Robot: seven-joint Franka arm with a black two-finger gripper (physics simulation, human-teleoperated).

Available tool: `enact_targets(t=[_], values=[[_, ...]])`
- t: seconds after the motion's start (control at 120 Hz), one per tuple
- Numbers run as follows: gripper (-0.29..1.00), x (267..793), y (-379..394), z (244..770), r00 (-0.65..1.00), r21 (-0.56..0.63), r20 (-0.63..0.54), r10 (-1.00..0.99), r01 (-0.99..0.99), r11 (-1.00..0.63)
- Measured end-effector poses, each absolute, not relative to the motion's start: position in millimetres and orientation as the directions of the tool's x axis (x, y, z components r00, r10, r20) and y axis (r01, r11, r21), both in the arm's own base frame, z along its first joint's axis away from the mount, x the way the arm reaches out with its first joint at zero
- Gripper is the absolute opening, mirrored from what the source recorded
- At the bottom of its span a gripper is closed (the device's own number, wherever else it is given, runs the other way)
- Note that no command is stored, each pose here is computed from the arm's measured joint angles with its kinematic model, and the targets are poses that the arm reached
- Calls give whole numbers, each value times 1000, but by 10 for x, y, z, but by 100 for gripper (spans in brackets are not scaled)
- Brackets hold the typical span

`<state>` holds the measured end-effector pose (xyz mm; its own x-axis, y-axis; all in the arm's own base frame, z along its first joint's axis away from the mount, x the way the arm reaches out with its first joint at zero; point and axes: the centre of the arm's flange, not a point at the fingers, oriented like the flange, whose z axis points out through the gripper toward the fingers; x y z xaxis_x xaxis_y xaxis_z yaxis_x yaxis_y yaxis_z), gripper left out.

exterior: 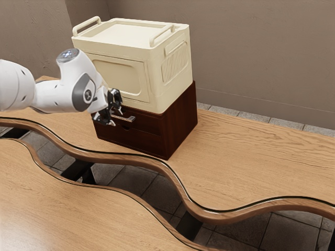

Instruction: Pull the drawer handle with one arm to open the drawer

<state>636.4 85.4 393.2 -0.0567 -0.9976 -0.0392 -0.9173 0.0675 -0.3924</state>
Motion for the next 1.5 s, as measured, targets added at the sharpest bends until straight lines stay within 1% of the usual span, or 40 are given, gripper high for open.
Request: enact_targets(t=[0.233, 0.425, 0.65, 0.992, 1.5], values=[[23, 6394, 822, 3885, -44, -393, -17, -999, -919, 47], [14, 6364, 878, 3867, -24, -392, 3, -1000, -920, 21], [9, 6224, 911, 3889, -15, -383, 22, -1000, -924, 5], [8, 5851, 910, 3906, -14, -356, 55, -998, -934, -7], [8, 5487, 946, 3925, -8, -325, 92, -996, -945, -23]])
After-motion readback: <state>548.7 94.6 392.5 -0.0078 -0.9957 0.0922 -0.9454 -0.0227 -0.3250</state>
